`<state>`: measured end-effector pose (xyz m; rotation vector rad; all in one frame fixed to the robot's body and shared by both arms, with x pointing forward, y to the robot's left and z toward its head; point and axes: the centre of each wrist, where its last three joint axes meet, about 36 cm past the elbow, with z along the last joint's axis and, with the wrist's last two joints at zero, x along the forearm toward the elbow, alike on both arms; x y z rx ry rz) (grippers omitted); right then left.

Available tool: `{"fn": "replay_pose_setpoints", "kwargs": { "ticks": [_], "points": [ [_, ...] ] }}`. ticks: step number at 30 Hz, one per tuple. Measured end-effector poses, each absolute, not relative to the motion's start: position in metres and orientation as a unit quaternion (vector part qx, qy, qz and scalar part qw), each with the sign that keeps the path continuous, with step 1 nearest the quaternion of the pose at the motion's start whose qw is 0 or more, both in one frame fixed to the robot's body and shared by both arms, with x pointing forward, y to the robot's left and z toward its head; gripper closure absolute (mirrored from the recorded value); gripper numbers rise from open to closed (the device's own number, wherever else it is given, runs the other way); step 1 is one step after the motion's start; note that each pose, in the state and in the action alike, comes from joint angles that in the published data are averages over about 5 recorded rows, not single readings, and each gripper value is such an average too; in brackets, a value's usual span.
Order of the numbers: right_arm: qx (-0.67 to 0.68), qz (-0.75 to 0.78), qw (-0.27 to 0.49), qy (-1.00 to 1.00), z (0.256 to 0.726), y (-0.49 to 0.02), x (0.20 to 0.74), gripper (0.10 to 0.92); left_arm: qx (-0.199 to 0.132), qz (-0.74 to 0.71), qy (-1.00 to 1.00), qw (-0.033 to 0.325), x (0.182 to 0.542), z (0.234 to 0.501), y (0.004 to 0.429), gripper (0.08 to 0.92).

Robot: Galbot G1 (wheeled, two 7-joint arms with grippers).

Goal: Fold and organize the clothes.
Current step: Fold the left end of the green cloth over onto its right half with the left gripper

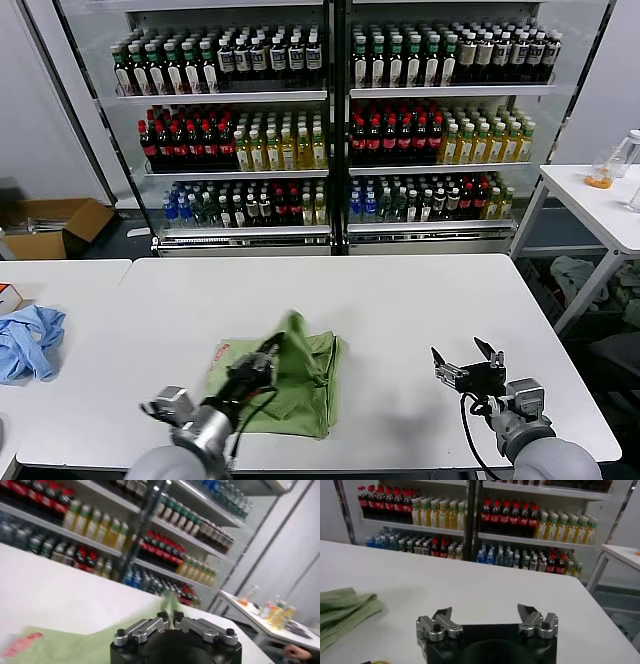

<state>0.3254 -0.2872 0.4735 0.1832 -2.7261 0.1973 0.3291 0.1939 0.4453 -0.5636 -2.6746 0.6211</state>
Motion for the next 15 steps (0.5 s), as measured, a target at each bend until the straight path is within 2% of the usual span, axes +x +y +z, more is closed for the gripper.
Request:
{"fn": "replay_pose_setpoints", "kwargs": {
  "ticks": [4, 10, 15],
  "points": [
    [0.065, 0.071, 0.201, -0.975, 0.474, -0.288, 0.324, 0.200, -0.217, 0.198, -0.936, 0.193, 0.333, 0.425, 0.172, 0.838],
    [0.066, 0.071, 0.200, -0.975, 0.474, -0.287, 0.324, 0.200, -0.228, 0.157, -0.936, 0.218, 0.331, 0.402, 0.156, 0.665],
    [0.069, 0.070, 0.198, -0.975, 0.475, -0.285, 0.324, 0.200, -0.236, 0.145, -0.935, 0.222, 0.329, 0.398, 0.151, 0.518]
  ]
}}
